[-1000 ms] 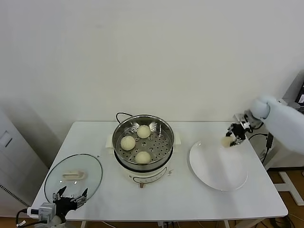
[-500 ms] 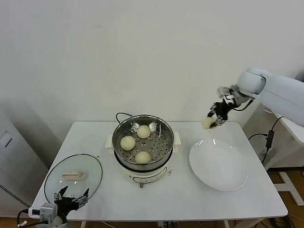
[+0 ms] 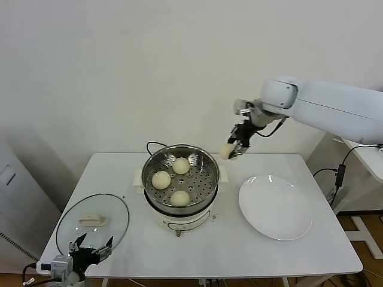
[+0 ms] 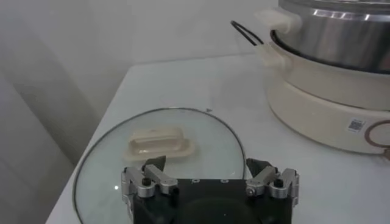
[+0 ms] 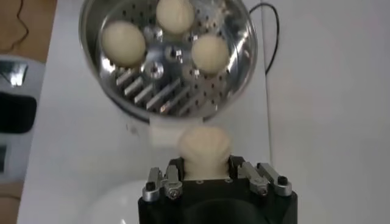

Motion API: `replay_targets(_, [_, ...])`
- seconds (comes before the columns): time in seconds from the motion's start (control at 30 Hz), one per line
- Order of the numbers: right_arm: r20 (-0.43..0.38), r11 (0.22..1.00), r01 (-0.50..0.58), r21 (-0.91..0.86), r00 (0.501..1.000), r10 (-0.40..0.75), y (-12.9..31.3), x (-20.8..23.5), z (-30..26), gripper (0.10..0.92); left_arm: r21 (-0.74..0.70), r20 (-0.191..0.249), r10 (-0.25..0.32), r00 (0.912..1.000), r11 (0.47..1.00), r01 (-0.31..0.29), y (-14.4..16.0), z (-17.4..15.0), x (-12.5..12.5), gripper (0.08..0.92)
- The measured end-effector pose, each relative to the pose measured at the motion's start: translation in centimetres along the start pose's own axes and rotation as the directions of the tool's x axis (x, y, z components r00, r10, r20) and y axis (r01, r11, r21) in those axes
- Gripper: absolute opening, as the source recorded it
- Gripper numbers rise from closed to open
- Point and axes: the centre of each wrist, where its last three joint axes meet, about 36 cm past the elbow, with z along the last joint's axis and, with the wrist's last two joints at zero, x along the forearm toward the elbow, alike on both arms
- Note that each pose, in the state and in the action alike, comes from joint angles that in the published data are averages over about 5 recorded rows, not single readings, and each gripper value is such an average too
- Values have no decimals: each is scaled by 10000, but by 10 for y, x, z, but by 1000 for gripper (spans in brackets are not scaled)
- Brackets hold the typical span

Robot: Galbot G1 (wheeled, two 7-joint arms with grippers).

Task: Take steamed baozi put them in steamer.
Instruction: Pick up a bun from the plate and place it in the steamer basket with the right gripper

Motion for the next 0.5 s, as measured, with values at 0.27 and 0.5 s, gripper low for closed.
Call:
replay_targets(0.27, [-37, 9996, 182, -201, 9998, -183, 8, -35, -35, 458, 38, -19, -14, 10000, 10000, 14, -1, 1, 0, 823])
replay_targets(0.5, [-142, 9989, 359, -304, 9992, -364, 17, -69, -54, 458, 53, -5, -63, 10000, 10000, 63, 1, 1, 0, 823])
